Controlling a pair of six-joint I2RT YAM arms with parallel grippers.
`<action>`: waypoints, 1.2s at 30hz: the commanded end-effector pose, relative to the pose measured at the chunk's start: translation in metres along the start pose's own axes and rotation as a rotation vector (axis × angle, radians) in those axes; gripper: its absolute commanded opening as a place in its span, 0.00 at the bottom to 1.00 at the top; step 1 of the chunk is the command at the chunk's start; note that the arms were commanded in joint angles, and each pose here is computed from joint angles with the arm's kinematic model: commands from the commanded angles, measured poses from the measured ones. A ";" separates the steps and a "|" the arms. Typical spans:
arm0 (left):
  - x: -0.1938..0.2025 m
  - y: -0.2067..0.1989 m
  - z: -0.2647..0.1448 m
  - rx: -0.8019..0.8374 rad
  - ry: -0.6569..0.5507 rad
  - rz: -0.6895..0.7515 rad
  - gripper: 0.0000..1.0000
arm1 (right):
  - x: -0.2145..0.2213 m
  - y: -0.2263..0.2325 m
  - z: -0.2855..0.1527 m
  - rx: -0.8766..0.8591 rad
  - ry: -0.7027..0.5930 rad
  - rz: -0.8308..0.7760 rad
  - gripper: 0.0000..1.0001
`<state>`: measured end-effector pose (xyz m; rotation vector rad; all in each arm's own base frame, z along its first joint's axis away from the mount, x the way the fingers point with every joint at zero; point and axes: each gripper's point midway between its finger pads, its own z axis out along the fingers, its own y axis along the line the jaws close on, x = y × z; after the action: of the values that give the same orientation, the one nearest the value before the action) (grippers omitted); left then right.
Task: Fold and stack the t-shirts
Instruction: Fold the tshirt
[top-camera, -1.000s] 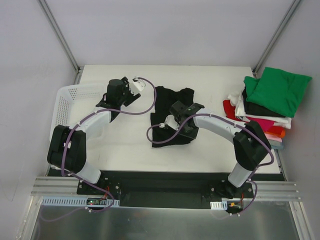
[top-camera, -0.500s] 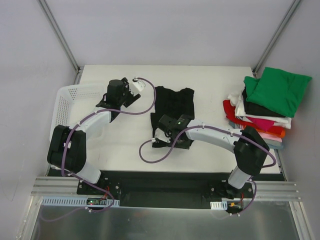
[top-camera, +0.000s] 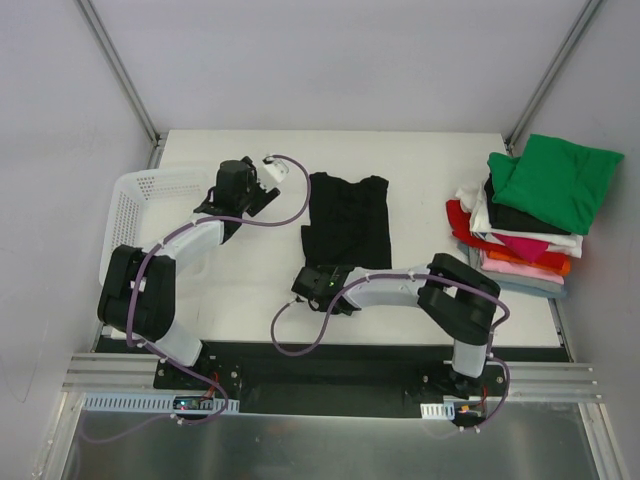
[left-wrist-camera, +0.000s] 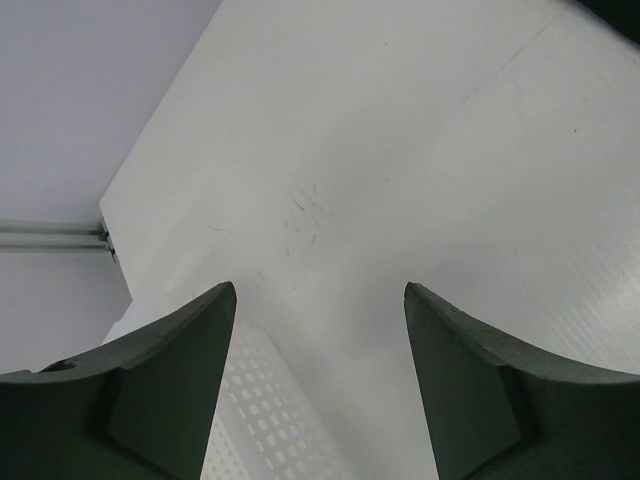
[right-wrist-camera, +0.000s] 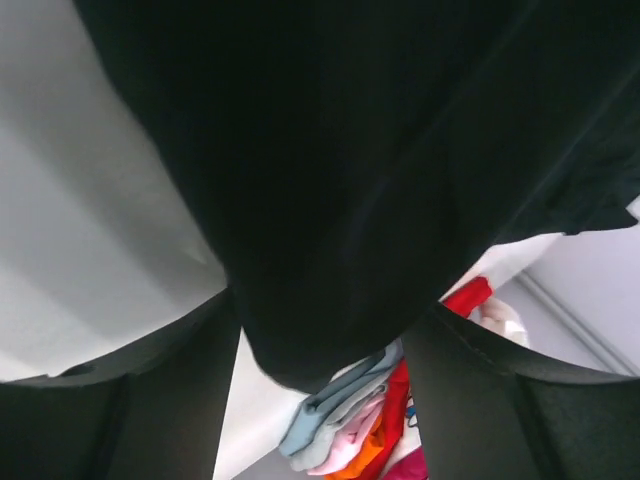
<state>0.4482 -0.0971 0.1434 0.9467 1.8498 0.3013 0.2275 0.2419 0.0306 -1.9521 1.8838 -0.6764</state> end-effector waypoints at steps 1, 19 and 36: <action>-0.004 0.012 0.000 -0.047 -0.012 -0.032 0.69 | -0.017 -0.016 0.016 0.143 -0.015 0.045 0.67; 0.003 0.010 -0.003 -0.049 -0.004 -0.005 0.69 | -0.026 0.005 0.015 -0.012 -0.030 0.004 0.01; -0.001 0.013 -0.008 -0.057 -0.021 -0.007 0.69 | -0.056 0.020 -0.115 -0.364 -0.326 0.001 0.01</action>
<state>0.4450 -0.0935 0.1349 0.9441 1.8646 0.3150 0.1670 0.3060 0.0834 -2.0624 1.8987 -0.1340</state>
